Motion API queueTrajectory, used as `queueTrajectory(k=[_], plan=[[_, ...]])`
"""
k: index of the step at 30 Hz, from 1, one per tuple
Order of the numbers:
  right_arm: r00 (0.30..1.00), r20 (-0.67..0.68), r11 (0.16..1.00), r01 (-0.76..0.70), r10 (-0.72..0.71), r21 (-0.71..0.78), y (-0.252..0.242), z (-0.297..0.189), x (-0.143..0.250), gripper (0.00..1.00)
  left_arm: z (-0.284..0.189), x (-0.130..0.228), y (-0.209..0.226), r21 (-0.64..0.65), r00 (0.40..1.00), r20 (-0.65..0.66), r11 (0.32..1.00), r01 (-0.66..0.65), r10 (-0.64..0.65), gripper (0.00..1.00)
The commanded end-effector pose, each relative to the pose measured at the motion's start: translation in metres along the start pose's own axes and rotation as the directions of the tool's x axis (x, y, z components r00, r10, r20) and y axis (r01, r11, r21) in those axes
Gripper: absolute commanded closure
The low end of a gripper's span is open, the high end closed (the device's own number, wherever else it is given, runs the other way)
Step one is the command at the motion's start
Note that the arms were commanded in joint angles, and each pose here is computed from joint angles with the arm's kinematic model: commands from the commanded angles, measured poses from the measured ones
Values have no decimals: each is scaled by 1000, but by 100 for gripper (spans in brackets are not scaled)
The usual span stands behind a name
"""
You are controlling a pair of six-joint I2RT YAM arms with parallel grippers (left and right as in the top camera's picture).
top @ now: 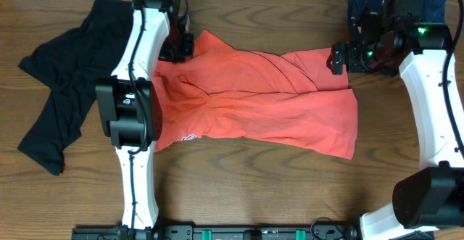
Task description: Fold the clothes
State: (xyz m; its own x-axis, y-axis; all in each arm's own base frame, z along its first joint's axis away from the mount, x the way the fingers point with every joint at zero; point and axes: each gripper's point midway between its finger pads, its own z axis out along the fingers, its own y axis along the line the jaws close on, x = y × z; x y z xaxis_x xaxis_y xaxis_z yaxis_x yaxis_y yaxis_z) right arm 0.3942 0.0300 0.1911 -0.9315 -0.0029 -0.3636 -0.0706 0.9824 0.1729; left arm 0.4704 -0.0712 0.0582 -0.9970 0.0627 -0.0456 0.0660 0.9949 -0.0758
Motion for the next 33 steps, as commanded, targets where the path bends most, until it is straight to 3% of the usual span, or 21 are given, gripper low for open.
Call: queueTrajectory(k=[1, 2, 5, 9, 21, 26, 33], plan=[[1000, 1, 1000, 23, -23, -7, 7, 1, -2, 1, 1, 8, -9, 2, 999, -32, 1000, -19, 19, 52], [1000, 1, 1000, 23, -23, -7, 7, 1, -2, 1, 1, 12, -11, 2, 999, -48, 1000, -23, 23, 40], [1000, 1, 1000, 23, -23, -7, 7, 1, -2, 1, 0, 18, -11, 2, 996, -73, 999, -44, 44, 31], [1000, 4, 1000, 23, -23, -7, 7, 1, -3, 1, -5, 13, -11, 2, 998, -47, 999, -48, 48, 30], [1000, 0, 1000, 22, -22, -7, 6, 1, -2, 1, -6, -83, -3, -15, 945, 324, 999, -47, 50, 29], [1000, -5, 1000, 21, -21, -7, 6, 1, -1, 1, -4, -91, 25, -2, 937, 348, 999, 39, -35, 29], [1000, -4, 1000, 22, -22, -7, 6, 1, -1, 1, 23, -88, 33, 38, 951, 301, 998, 53, -63, 29]])
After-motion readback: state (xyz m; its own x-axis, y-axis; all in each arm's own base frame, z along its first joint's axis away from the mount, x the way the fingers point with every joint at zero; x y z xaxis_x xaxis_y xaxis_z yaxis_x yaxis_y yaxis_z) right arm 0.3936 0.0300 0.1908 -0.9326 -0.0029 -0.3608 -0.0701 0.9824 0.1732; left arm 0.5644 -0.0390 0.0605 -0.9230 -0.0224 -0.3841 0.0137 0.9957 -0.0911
